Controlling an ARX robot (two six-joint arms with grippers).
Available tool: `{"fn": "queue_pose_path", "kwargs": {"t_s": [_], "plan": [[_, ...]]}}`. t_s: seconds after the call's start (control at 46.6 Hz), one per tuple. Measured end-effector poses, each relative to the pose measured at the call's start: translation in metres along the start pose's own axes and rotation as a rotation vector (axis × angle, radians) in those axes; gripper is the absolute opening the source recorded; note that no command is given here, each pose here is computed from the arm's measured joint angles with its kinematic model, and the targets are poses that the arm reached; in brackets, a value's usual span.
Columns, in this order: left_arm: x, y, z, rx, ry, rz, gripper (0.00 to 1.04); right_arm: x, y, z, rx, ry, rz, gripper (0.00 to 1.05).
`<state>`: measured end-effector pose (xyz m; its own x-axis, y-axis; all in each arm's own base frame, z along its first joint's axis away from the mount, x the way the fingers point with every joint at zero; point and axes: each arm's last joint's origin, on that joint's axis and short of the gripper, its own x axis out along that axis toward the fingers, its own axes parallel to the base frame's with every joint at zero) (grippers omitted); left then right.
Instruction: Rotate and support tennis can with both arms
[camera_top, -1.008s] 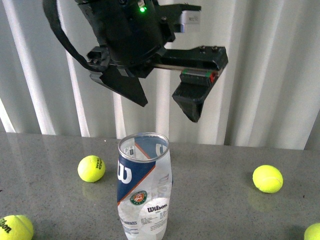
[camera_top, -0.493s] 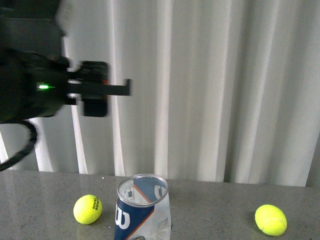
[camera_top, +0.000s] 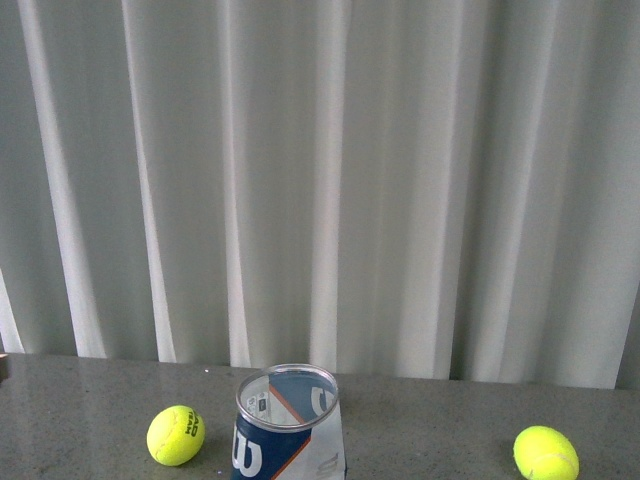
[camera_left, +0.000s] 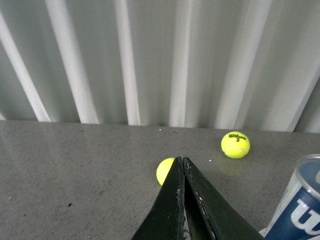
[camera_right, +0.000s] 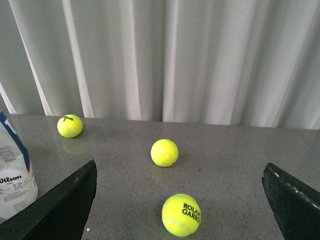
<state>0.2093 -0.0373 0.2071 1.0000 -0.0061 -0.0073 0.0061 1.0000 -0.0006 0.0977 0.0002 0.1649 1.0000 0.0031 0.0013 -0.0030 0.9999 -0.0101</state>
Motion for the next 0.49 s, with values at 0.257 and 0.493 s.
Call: {"fn": "queue_pose_path", "kwargs": {"t_s": [0.257,0.493], "plan": [[-0.034,0.019,-0.019,-0.001,-0.003,-0.001,0.04,0.000,0.000,0.000,0.000,0.000,0.000,0.98],[-0.056,0.033,-0.029,-0.001,0.002,-0.011,0.04,0.000,0.000,0.000,0.000,0.000,0.000,0.98]]}}
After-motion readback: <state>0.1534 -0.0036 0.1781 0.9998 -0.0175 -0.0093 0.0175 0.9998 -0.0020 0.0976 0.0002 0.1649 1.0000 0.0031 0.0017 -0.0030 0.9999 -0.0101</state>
